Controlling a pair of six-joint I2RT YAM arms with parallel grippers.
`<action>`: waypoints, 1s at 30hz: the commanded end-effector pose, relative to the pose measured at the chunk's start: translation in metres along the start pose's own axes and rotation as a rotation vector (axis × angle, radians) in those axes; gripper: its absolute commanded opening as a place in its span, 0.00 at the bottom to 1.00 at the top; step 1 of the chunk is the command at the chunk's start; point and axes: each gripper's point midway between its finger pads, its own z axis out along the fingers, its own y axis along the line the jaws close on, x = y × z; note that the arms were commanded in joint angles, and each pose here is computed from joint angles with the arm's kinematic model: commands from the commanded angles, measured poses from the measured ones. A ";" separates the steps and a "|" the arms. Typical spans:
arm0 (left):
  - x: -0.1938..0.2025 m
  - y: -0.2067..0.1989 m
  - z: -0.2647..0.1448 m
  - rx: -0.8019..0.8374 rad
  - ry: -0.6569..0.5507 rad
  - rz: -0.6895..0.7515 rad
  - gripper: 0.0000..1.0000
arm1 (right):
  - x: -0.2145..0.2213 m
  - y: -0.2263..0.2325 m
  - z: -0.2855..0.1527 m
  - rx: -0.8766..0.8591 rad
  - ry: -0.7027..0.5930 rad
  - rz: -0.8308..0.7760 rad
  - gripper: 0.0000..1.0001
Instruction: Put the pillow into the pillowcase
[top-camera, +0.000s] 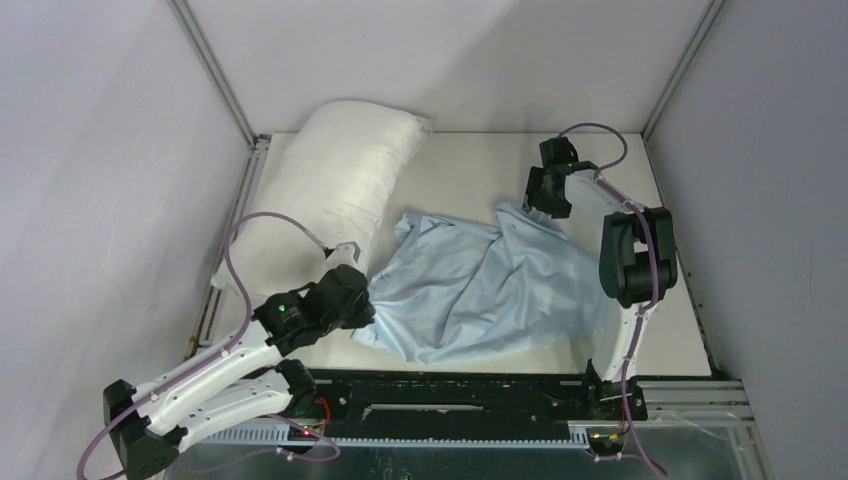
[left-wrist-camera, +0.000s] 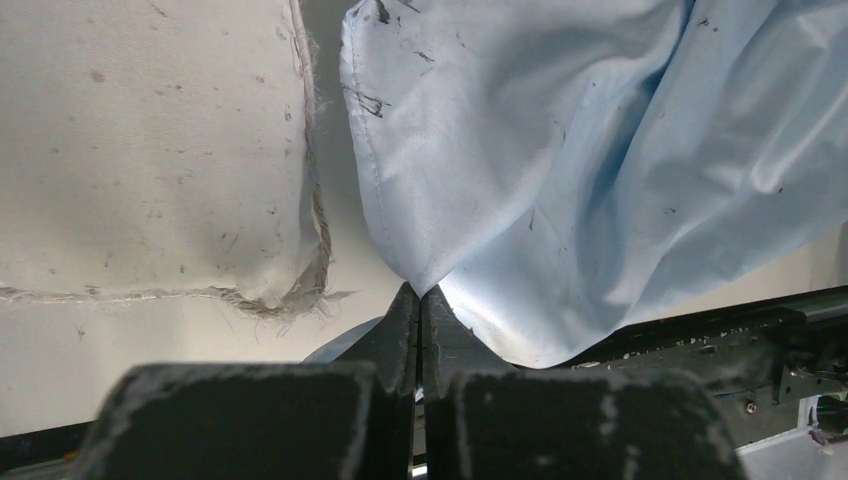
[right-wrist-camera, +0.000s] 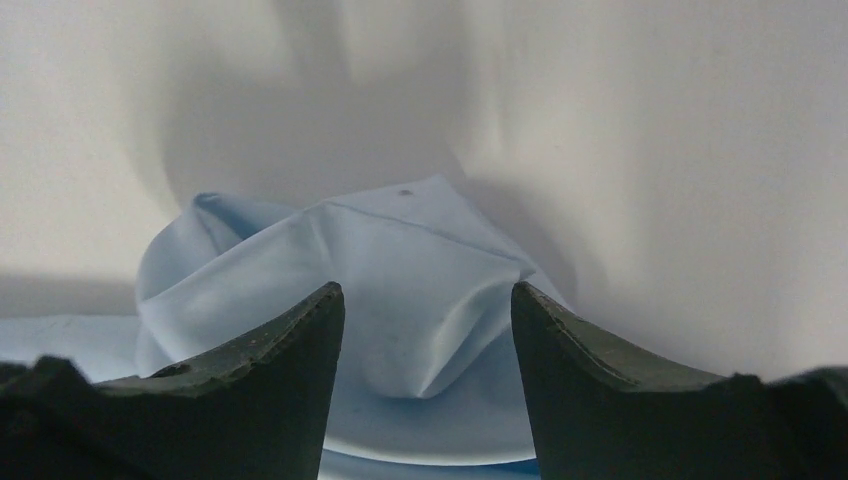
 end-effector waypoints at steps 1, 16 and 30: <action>-0.020 -0.008 -0.009 0.007 -0.053 0.004 0.00 | -0.024 -0.013 -0.008 0.103 -0.075 0.054 0.65; -0.020 -0.006 -0.008 -0.006 -0.045 0.007 0.00 | -0.034 0.011 0.008 -0.084 -0.055 0.152 0.32; -0.007 0.002 -0.004 -0.023 -0.004 0.001 0.00 | -0.227 -0.012 -0.098 -0.111 -0.445 0.152 0.02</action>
